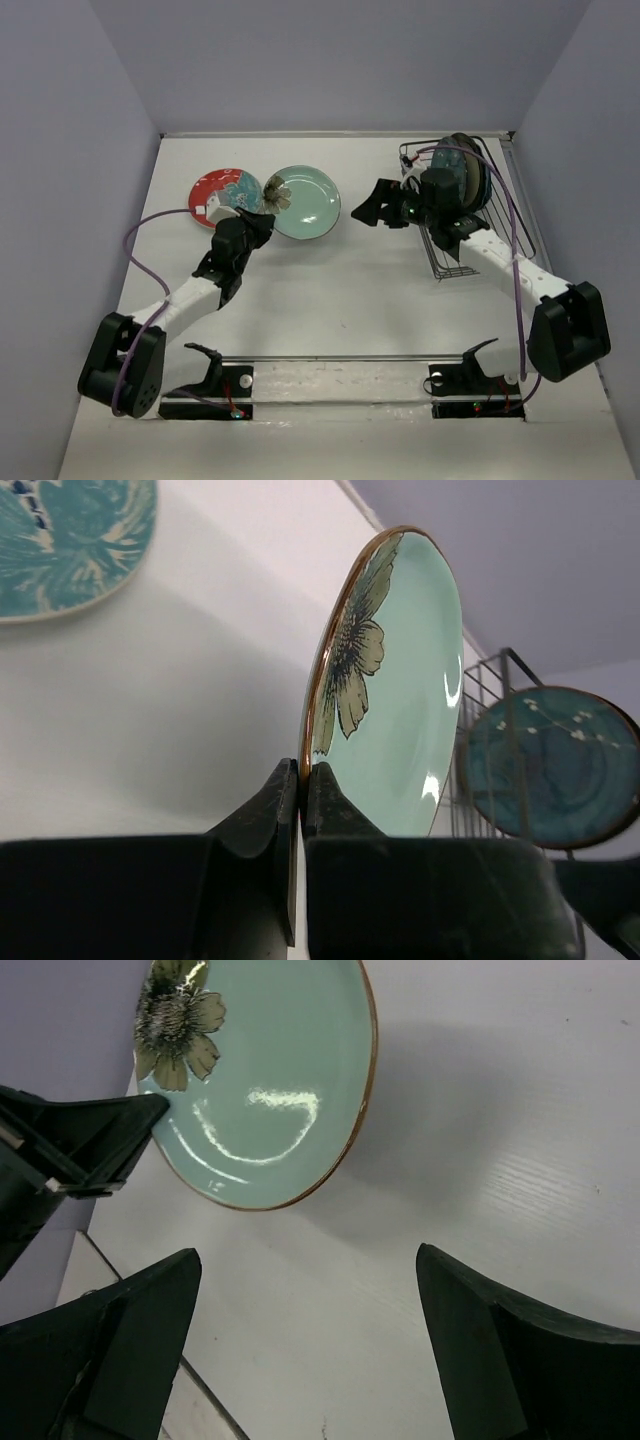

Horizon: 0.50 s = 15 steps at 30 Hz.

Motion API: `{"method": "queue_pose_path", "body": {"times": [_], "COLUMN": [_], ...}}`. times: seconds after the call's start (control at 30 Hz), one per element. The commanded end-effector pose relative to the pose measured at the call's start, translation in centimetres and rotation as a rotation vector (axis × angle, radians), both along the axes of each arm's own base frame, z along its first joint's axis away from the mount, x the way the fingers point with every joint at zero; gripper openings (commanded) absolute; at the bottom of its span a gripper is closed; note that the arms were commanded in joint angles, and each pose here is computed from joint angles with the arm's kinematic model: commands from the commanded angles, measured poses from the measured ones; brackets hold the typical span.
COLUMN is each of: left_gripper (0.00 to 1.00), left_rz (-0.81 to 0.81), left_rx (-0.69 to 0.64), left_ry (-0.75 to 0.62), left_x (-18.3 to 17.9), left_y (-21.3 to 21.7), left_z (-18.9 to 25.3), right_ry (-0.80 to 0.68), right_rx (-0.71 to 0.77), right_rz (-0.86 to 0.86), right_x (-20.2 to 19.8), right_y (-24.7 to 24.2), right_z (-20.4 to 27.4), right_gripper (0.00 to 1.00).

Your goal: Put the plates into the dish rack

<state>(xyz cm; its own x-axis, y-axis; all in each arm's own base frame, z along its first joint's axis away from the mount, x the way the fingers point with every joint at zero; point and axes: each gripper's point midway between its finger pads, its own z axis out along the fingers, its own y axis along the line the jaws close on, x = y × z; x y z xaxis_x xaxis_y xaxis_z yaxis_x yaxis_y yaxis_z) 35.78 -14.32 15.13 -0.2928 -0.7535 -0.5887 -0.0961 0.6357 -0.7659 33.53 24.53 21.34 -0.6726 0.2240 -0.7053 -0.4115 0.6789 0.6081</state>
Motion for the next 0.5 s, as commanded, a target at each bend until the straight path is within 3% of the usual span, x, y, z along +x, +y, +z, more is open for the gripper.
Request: {"method": "queue_pose_path", "body": {"times": [0.0, 0.37, 0.47], "left_gripper": [0.06, 0.06, 0.06], "left_rz": [-0.148, -0.339, -0.383], "left_rx": [-0.163, -0.181, -0.192], "left_ry": [-0.235, -0.322, -0.345], "left_x": [-2.1, -6.5, -7.2], "left_y": [-2.4, -4.0, -4.5], "left_z": [7.5, 11.1, 12.1], "right_ry": [-0.072, 0.024, 0.043], "right_rx": [0.046, 0.124, 0.155], "right_rz": [0.007, 0.134, 0.162], "right_x": [1.4, 0.4, 0.0], "right_y": [1.3, 3.9, 4.4], "right_z": [2.4, 0.1, -0.3], "right_gripper": [0.95, 0.94, 0.90]}}
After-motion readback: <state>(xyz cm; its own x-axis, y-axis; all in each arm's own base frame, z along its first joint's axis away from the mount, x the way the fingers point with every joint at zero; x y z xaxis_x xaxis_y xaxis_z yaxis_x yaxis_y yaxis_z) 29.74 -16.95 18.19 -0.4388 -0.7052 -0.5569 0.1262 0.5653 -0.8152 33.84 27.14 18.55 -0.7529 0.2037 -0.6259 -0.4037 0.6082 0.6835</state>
